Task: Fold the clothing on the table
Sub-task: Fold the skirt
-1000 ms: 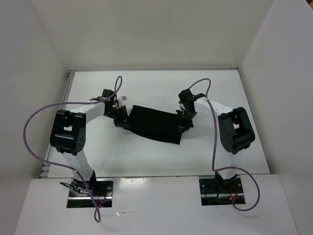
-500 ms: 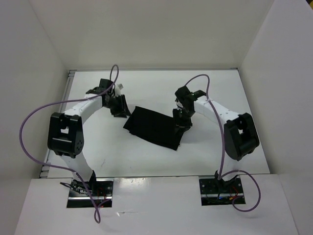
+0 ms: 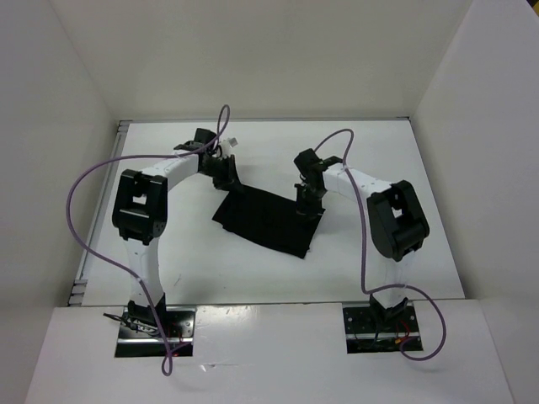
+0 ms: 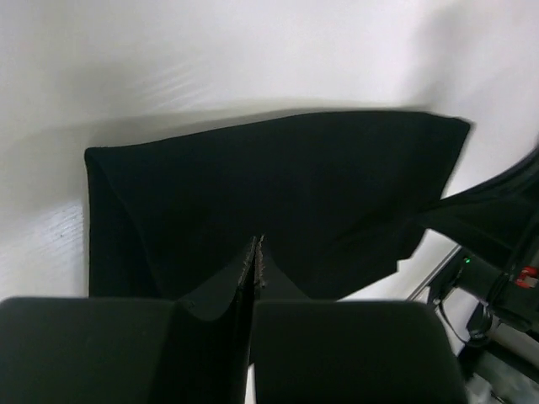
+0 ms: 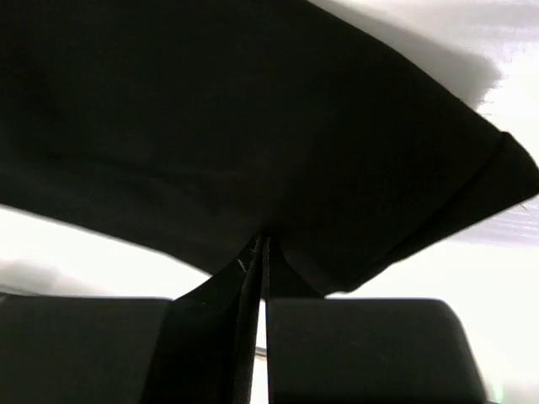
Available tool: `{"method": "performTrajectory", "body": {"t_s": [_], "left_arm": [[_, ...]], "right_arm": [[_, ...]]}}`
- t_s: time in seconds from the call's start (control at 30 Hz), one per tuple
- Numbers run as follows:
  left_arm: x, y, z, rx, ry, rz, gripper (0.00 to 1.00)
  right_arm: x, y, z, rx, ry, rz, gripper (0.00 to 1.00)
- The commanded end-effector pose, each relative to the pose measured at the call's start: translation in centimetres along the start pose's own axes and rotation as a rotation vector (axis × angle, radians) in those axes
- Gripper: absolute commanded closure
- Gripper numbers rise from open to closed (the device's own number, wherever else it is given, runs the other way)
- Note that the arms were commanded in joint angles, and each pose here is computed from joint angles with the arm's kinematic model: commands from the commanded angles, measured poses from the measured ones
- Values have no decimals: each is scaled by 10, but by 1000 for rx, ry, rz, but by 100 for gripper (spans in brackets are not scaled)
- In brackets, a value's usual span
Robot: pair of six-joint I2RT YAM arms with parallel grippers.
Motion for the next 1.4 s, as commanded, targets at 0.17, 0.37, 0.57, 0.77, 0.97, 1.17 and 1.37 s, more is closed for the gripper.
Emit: {"method": "performTrajectory", "body": {"t_s": [0.17, 0.37, 0.57, 0.77, 0.97, 1.17, 1.37], "left_arm": [[32, -26, 23, 55, 73, -33, 100], [46, -74, 23, 121, 130, -98, 100], [49, -102, 20, 168, 154, -161, 100], [36, -82, 4, 117, 157, -128, 100], [-4, -5, -32, -40, 126, -5, 100], [-25, 35, -26, -61, 10, 66, 99], [-36, 45, 10, 0, -151, 116, 99]], "right_arm": [[-17, 2, 36, -2, -93, 19, 93], [-36, 25, 56, -6, -162, 28, 93], [-28, 87, 49, -124, -153, -11, 93], [-4, 112, -9, -249, -53, -77, 63], [-32, 97, -41, -269, -41, -56, 45], [-53, 74, -12, -149, 32, -44, 45], [-52, 64, 7, -76, 141, -50, 45]]}}
Point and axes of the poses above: each gripper's point midway between its finger pads, its own z axis out along the fingers, its own x axis along the line the jaws close on, y = z × x, the point moved 4 cm from there along -z, back along the fingers, and after that the axes turned 7 degrees about z, right-handed, at the moved point
